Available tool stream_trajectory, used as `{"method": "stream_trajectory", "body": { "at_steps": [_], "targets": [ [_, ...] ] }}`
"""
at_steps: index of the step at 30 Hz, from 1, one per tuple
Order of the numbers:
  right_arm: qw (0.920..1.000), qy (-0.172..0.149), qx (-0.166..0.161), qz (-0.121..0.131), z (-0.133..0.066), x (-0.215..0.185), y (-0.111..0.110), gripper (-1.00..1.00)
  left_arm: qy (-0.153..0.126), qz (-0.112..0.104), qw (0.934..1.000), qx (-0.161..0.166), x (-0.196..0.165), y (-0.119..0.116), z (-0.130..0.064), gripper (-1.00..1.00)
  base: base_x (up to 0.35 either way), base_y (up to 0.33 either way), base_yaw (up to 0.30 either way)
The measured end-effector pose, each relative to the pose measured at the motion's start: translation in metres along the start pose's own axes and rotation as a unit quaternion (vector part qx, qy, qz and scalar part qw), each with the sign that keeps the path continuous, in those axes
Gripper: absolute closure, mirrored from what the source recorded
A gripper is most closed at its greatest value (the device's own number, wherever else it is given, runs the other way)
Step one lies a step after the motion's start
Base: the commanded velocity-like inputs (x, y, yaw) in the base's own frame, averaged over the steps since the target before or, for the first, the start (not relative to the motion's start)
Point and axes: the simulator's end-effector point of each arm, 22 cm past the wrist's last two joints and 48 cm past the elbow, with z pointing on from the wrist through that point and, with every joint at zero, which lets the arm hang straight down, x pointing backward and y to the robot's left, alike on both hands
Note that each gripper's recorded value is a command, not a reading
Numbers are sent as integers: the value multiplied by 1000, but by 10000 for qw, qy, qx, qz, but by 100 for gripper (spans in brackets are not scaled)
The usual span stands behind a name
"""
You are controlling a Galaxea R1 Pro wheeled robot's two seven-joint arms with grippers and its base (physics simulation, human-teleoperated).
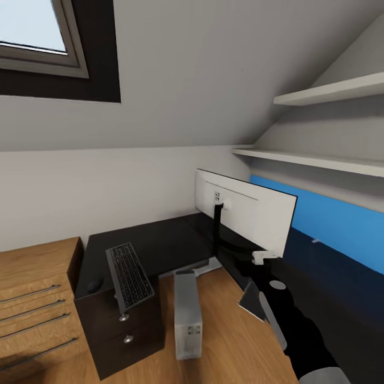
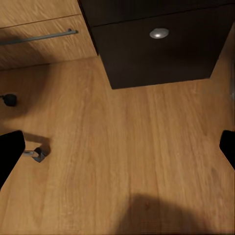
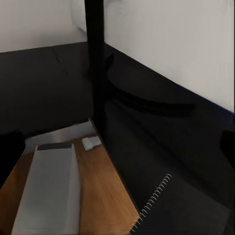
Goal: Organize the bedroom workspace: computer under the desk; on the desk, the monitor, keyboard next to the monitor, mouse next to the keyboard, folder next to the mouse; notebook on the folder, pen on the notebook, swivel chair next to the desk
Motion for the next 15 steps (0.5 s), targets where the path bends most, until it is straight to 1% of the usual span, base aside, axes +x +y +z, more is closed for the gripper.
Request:
{"method": "stream_trajectory", "body": {
  "at_steps": [6, 15],
  "targets": [
    [10000, -16, 9, -5, 1, 1, 0, -100, -2, 1, 10000, 0, 0, 0, 0, -100, -199, 182, -293],
    [10000, -30, 16, -27, 1, 2, 0, -100, -11, 1, 10000, 4, 0, 0, 0, -100, -37, 36, -296]
  ]
}}
